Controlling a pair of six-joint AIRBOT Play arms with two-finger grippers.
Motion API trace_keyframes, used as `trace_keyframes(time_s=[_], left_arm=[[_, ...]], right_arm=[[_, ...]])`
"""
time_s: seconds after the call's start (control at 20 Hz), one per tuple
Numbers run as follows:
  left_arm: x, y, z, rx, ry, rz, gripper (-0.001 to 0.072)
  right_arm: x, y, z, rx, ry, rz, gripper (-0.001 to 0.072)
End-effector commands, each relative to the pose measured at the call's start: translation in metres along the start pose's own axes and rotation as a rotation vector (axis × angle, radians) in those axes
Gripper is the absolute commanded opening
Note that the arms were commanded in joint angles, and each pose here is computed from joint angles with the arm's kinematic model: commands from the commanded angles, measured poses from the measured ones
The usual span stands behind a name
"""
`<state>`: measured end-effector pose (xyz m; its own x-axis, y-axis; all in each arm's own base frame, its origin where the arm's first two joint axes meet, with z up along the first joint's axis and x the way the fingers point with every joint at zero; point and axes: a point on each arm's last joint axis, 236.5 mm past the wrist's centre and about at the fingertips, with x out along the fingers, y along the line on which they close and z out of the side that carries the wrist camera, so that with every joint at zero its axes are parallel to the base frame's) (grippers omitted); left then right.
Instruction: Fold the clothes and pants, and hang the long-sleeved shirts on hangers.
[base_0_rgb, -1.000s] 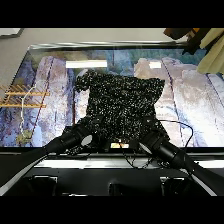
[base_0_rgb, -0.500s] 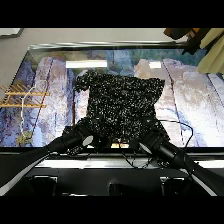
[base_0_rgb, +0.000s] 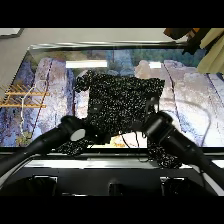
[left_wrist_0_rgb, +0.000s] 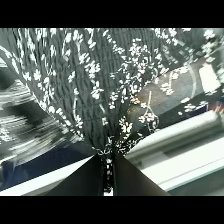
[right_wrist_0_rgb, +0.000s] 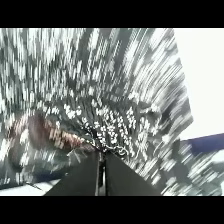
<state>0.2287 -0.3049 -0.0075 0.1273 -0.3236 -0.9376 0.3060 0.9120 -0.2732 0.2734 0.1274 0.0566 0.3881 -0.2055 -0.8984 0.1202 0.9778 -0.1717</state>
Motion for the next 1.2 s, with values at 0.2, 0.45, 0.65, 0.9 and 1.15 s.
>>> trace_keyframes(time_s=[0.2,0.45,0.65,0.9,1.15], left_arm=[[-0.124,-0.034,0.024,-0.030,-0.215,-0.157,0.0022],[-0.167,-0.105,0.031,-0.073,-0.259,-0.454,0.0022],[-0.157,-0.163,0.025,-0.089,-0.223,-0.613,0.0022],[-0.112,-0.195,0.016,-0.094,-0.155,-0.626,0.0022],[-0.079,-0.197,0.025,-0.130,-0.142,-0.606,0.0023]], right_arm=[[-0.149,-0.041,0.125,0.141,-0.396,0.081,0.0038],[-0.217,-0.052,0.159,0.201,-0.554,0.210,0.0038],[-0.220,-0.054,0.169,0.190,-0.590,0.185,0.0038],[-0.195,-0.042,0.175,0.043,-0.561,0.065,0.0038],[-0.129,-0.049,0.157,0.020,-0.449,-0.063,0.0039]])
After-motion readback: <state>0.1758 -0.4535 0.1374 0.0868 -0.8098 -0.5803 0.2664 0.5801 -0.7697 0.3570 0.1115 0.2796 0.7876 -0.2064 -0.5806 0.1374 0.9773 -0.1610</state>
